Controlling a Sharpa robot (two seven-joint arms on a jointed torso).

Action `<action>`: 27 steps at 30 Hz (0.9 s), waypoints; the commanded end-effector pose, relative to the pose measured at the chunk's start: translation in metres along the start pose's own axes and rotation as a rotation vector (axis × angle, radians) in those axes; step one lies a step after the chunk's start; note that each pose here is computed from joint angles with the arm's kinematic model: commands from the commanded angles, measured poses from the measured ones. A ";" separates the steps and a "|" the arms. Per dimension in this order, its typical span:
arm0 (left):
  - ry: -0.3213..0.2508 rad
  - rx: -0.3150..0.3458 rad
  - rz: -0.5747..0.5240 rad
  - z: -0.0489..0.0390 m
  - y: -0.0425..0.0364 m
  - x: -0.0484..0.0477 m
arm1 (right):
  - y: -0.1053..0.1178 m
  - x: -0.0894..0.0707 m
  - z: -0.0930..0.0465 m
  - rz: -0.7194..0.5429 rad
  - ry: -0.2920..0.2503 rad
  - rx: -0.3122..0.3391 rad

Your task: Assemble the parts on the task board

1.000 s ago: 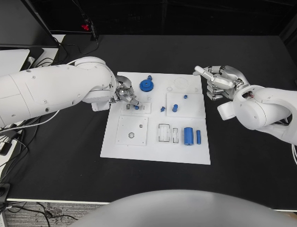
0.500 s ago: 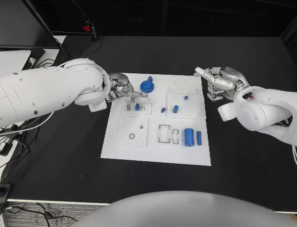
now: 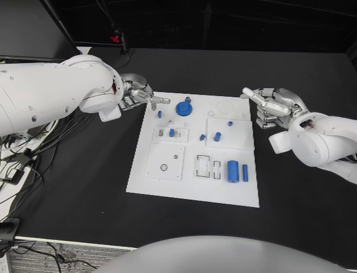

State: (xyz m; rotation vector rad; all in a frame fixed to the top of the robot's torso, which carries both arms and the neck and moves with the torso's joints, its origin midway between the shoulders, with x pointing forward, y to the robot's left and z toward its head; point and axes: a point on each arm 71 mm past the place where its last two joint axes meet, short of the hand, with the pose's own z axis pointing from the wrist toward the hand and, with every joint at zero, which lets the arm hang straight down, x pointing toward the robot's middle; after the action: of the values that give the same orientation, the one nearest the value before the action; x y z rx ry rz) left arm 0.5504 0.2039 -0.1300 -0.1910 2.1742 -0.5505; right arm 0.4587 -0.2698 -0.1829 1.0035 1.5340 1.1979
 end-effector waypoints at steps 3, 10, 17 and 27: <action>0.068 -0.055 0.013 0.0058 0.0073 -0.0067 | 0.001 0.001 0.000 0.002 0.004 -0.007; 0.091 -0.098 0.023 0.0190 0.0089 -0.0110 | 0.001 0.002 0.001 0.003 0.007 -0.007; 0.095 -0.125 0.068 0.0308 0.0100 -0.0083 | 0.001 0.003 0.002 0.003 0.008 -0.007; 0.123 -0.126 0.100 0.0406 0.0063 0.0008 | 0.001 0.003 0.002 0.003 0.007 -0.006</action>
State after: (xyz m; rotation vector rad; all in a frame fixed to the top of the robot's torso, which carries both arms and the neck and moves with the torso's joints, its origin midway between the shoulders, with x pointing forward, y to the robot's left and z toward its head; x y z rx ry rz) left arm 0.5829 0.1982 -0.1545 -0.1611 2.3040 -0.3881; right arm 0.4597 -0.2674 -0.1835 1.0024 1.5362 1.2011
